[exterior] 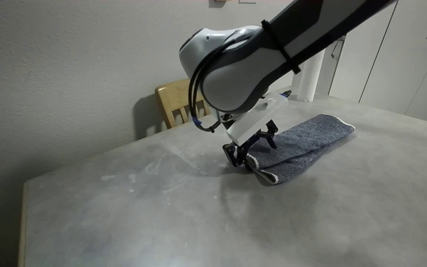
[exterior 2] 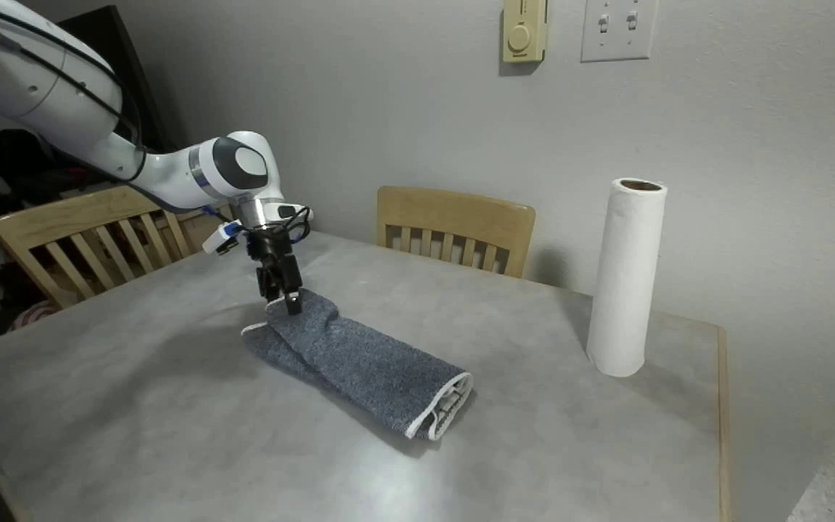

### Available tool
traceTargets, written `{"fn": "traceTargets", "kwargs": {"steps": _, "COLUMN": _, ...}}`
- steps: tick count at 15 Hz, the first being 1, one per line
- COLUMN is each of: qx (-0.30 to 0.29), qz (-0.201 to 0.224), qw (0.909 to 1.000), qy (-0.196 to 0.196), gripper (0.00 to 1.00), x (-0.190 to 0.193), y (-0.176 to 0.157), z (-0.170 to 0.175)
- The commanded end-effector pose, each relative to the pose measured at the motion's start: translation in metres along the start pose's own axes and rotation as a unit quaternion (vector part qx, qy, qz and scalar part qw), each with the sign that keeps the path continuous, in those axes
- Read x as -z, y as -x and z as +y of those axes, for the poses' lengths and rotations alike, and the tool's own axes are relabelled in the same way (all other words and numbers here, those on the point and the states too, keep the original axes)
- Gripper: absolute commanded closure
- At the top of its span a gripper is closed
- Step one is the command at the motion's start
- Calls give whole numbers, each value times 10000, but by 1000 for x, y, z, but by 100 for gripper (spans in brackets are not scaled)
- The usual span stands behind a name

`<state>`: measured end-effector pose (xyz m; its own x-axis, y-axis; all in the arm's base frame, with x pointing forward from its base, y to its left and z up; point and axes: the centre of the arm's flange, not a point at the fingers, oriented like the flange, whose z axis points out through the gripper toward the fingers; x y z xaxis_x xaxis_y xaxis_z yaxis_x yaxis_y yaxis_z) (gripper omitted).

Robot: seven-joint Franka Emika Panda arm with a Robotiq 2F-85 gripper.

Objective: Fold the towel once

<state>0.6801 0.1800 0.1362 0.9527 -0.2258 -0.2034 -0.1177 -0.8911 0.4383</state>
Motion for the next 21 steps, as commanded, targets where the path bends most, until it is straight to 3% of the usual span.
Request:
{"fn": "traceTargets", "kwargs": {"steps": 1, "qx": 29, "qz": -2, "qw": 9998, "qy": -182, "gripper": 0, "x": -6, "y": -21, "z": -7}}
{"fn": "traceTargets", "kwargs": {"steps": 2, "qx": 20, "qz": -31, "qw": 9999, "qy": -168, "gripper": 0, "x": -3, "y": -22, "z": -8}}
{"fn": "traceTargets", "kwargs": {"steps": 3, "qx": -2, "qz": -29, "qw": 9998, "qy": -174, "gripper": 25, "x": -3, "y": -23, "z": -9}}
{"fn": "traceTargets", "kwargs": {"steps": 4, "qx": -11, "qz": -39, "qw": 9998, "qy": -186, "gripper": 26, "x": -1, "y": -23, "z": -9}}
{"fn": "traceTargets", "kwargs": {"steps": 14, "qx": -158, "qz": -150, "qw": 9996, "qy": -166, "gripper": 98, "x": 1, "y": -4, "z": -10}}
{"fn": "traceTargets", "kwargs": {"steps": 21, "qx": 112, "qz": 128, "qw": 9991, "qy": -385, "gripper": 98, "x": 10, "y": -8, "z": -11}}
